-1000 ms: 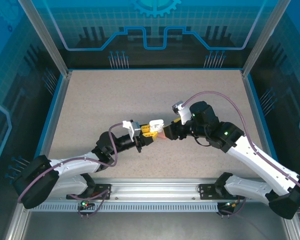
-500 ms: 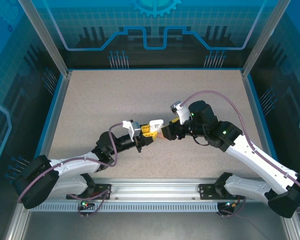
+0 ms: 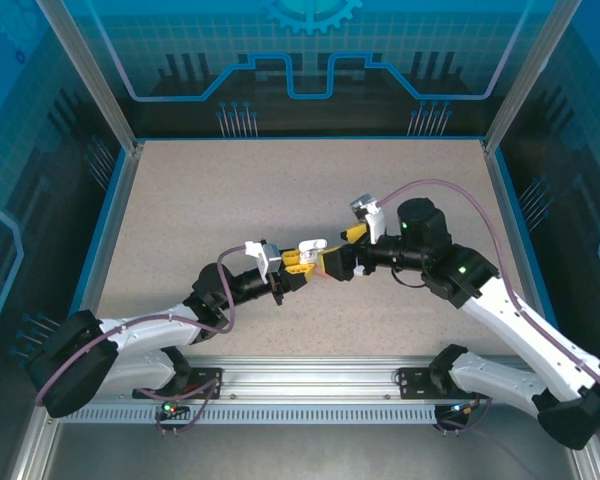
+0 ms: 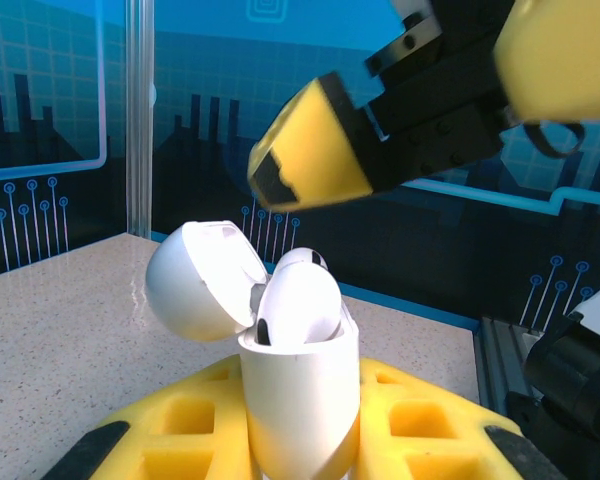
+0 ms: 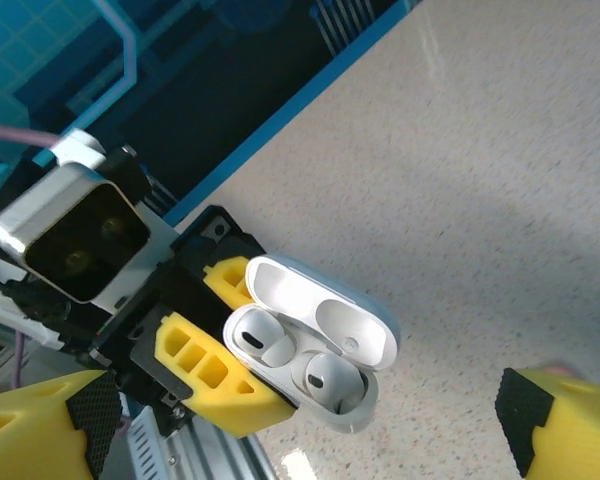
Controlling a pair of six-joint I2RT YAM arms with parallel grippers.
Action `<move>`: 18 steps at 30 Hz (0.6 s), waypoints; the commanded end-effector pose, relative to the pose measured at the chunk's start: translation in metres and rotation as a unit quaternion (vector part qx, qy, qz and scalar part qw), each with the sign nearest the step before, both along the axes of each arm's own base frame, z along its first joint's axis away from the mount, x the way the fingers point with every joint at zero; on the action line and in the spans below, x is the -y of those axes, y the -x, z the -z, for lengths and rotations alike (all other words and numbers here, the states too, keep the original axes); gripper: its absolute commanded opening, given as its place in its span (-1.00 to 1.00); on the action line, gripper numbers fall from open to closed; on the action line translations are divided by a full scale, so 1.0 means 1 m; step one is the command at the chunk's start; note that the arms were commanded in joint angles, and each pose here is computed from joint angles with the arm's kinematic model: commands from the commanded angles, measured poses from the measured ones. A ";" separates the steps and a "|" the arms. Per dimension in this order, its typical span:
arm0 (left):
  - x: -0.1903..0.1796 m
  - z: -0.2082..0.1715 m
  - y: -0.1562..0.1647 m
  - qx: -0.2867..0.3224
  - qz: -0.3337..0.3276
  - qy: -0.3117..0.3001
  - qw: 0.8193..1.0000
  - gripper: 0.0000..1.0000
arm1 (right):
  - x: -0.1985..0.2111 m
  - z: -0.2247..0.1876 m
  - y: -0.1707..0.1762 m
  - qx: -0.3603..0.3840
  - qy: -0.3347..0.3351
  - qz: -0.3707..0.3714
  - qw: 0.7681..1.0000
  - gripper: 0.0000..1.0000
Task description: Insert the wireless bluetooth earbuds into the charging case
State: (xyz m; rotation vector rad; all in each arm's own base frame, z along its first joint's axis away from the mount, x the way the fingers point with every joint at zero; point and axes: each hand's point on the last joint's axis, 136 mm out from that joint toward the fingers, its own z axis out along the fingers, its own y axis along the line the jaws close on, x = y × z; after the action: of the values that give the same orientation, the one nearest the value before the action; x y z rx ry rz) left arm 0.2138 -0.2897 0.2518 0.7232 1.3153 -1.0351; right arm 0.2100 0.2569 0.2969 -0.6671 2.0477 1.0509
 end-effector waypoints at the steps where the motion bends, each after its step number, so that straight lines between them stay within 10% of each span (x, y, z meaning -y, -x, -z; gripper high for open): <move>1: -0.004 -0.016 0.007 0.026 0.003 0.022 0.999 -1.00 | -0.014 -0.004 0.005 -0.020 -0.029 -0.038 0.999 1.00; 18: -0.006 -0.010 0.005 0.021 -0.008 0.014 1.000 -1.00 | -0.034 -0.026 0.035 -0.020 -0.071 -0.120 0.990 0.85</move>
State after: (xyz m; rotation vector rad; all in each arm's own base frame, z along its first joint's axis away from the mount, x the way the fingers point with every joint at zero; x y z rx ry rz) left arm 0.2101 -0.2867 0.2622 0.7178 1.2814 -1.0372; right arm 0.1951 0.2858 0.2981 -0.7617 2.0363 1.2647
